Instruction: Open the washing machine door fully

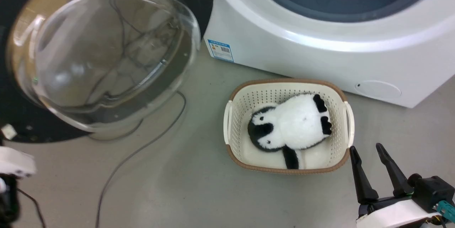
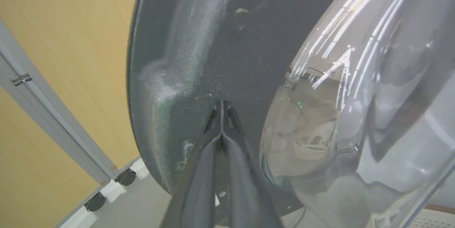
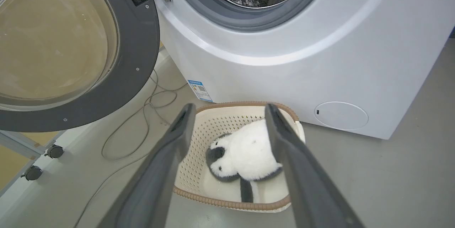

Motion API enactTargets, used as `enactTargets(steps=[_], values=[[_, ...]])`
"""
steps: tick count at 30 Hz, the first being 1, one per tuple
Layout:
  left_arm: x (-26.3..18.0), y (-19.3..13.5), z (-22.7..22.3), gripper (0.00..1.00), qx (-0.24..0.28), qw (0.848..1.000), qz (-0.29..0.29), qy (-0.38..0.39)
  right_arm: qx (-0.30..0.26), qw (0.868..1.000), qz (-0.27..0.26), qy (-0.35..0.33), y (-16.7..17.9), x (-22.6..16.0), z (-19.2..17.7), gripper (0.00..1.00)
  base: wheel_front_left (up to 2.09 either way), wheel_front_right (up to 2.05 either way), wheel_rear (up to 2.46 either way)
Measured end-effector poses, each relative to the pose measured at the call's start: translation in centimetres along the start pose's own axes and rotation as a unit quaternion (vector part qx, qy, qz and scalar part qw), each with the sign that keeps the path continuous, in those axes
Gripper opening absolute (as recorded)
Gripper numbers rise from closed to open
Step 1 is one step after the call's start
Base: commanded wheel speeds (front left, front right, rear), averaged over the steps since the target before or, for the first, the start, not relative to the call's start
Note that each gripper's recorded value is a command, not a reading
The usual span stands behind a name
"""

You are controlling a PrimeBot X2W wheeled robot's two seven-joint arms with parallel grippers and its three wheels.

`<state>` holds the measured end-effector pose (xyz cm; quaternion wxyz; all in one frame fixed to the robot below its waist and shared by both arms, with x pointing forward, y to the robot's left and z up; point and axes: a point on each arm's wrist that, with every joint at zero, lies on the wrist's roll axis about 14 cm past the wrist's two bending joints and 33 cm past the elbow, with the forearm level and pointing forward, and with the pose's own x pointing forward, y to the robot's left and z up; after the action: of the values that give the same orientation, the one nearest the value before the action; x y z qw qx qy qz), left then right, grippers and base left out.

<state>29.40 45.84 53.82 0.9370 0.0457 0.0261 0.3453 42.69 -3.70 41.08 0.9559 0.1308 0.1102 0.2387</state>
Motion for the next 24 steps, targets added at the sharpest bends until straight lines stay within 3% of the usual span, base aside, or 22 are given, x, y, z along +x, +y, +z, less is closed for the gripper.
enactTargets(steps=[7, 15, 24], values=[[2.8, 1.3, -0.4, 0.00, 0.012, 1.000, 0.012, 0.007, -0.001, 1.000, -0.011, 0.007, -1.0, -0.2, -0.6, 1.00, 0.00, 0.00, 0.00], [3.2, 1.1, -1.5, 0.00, 0.010, 1.000, 0.004, 0.010, -0.005, 1.000, -0.018, -0.004, -1.5, -0.1, 0.3, 1.00, 0.00, 0.00, 0.00], [1.8, -1.0, 0.6, 0.00, -0.006, 0.998, -0.047, -0.038, -0.010, 0.999, -0.019, -0.039, -0.7, -0.8, 2.6, 1.00, 0.00, 0.00, 0.00]])
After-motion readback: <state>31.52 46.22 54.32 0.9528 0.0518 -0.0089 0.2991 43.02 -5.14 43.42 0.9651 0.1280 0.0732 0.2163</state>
